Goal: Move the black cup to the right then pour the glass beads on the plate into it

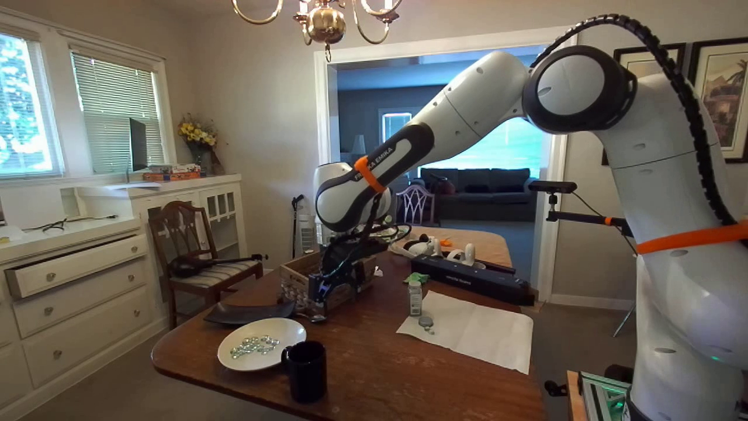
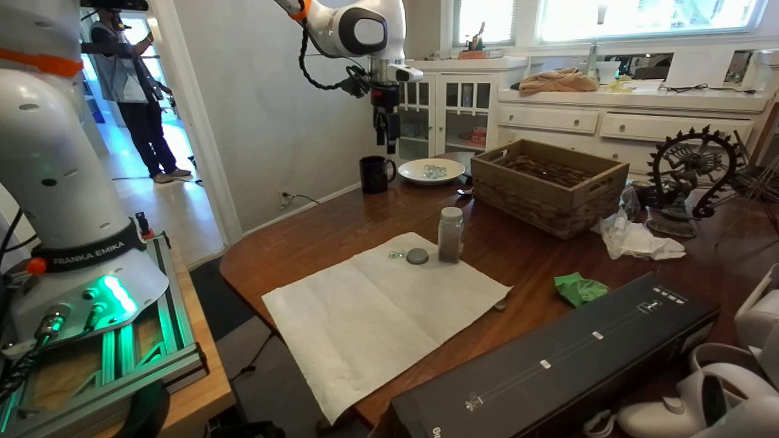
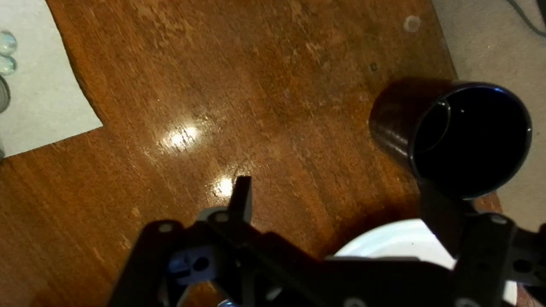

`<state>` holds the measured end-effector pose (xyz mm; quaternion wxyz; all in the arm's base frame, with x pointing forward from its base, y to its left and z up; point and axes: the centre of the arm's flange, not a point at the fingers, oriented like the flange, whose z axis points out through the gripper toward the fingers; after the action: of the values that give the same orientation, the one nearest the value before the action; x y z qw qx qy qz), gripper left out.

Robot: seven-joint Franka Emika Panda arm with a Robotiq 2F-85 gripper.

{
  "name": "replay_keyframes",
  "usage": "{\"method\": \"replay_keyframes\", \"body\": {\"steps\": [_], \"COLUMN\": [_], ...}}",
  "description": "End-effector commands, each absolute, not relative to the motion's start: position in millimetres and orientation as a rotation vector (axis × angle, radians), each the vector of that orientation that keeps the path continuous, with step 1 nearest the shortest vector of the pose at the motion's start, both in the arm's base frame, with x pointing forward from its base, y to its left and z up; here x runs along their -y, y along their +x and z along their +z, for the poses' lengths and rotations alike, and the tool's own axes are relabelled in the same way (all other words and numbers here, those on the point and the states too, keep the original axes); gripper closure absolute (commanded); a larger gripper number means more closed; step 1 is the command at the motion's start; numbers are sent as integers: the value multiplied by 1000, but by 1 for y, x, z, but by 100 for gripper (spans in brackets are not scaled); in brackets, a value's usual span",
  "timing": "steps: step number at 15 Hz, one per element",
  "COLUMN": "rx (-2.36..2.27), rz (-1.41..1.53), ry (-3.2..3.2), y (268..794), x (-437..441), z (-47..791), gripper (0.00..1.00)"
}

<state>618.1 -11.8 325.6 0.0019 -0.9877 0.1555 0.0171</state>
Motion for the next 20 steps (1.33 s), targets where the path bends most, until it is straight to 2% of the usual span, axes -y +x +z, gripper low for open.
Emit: {"method": "replay_keyframes", "body": {"steps": [1, 11, 13, 20], "rx": [-413, -175, -174, -173], "rz": [114, 184, 193, 220], "ry": [-3124, -3218, -3224, -3232], "y": [645, 647, 652, 660], "x": [2, -51, -50, -49], "z": [299, 261, 257, 248], "gripper": [0, 0, 28, 83]}}
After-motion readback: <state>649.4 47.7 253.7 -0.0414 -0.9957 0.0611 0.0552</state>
